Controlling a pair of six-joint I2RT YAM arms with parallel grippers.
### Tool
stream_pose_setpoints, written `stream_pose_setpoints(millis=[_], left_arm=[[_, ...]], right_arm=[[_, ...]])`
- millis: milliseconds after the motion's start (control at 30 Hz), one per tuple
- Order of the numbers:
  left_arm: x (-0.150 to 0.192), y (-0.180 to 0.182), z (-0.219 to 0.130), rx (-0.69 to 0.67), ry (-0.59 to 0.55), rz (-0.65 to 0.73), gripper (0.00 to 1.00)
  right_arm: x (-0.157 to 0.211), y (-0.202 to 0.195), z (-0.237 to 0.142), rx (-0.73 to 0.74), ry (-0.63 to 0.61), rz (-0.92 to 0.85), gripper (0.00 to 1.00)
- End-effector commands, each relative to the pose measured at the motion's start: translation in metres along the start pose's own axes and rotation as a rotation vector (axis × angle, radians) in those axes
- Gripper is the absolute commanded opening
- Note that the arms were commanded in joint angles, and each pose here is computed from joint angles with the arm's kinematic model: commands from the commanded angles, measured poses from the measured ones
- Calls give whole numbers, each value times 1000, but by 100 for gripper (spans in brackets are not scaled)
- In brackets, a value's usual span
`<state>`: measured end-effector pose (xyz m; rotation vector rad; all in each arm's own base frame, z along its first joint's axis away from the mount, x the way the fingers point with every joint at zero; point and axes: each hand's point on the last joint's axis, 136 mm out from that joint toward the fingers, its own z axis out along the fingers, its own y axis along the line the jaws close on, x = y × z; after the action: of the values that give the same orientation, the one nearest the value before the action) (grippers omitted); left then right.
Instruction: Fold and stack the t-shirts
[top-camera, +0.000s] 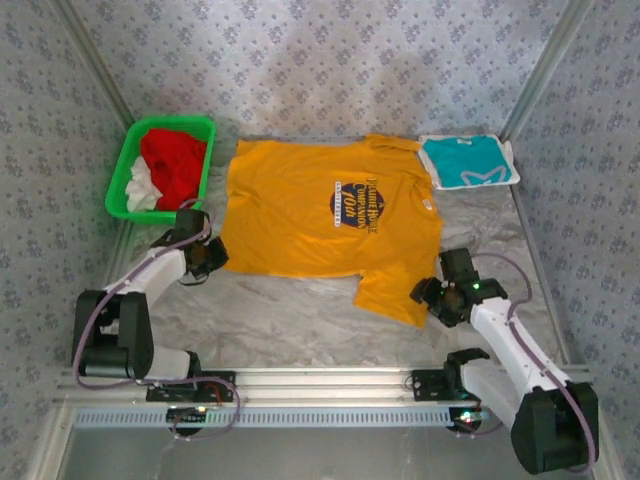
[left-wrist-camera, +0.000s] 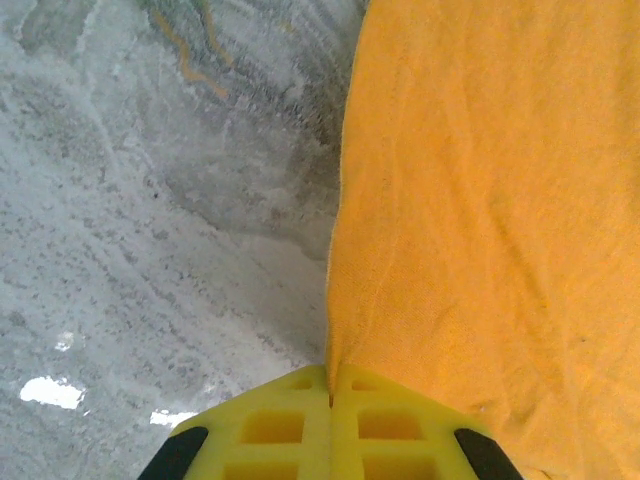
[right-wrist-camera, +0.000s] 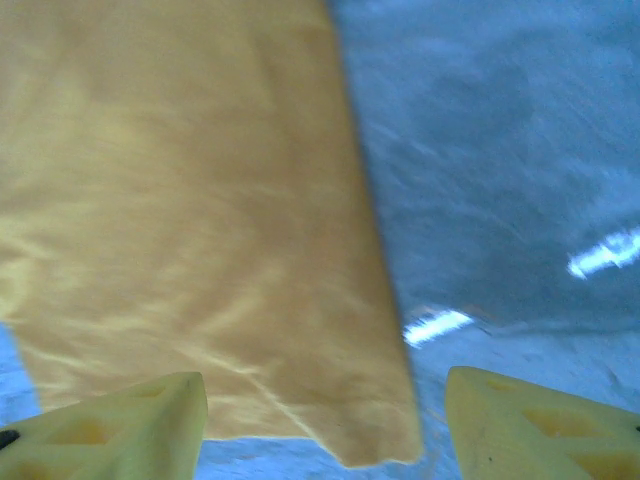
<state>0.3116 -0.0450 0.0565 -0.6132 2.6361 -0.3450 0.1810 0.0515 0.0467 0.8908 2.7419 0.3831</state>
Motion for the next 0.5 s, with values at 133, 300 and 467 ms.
stream_pose_setpoints(millis=[133, 300, 467], left_arm=[[8, -4, 1, 26, 37, -24, 0], [9, -4, 3, 22, 49, -24, 0], [7, -3, 0, 24, 28, -29, 0]], right_arm=[[29, -1, 19, -33, 157, 90, 68], [46, -8, 29, -25, 188, 89, 65], [34, 1, 30, -51, 142, 63, 46]])
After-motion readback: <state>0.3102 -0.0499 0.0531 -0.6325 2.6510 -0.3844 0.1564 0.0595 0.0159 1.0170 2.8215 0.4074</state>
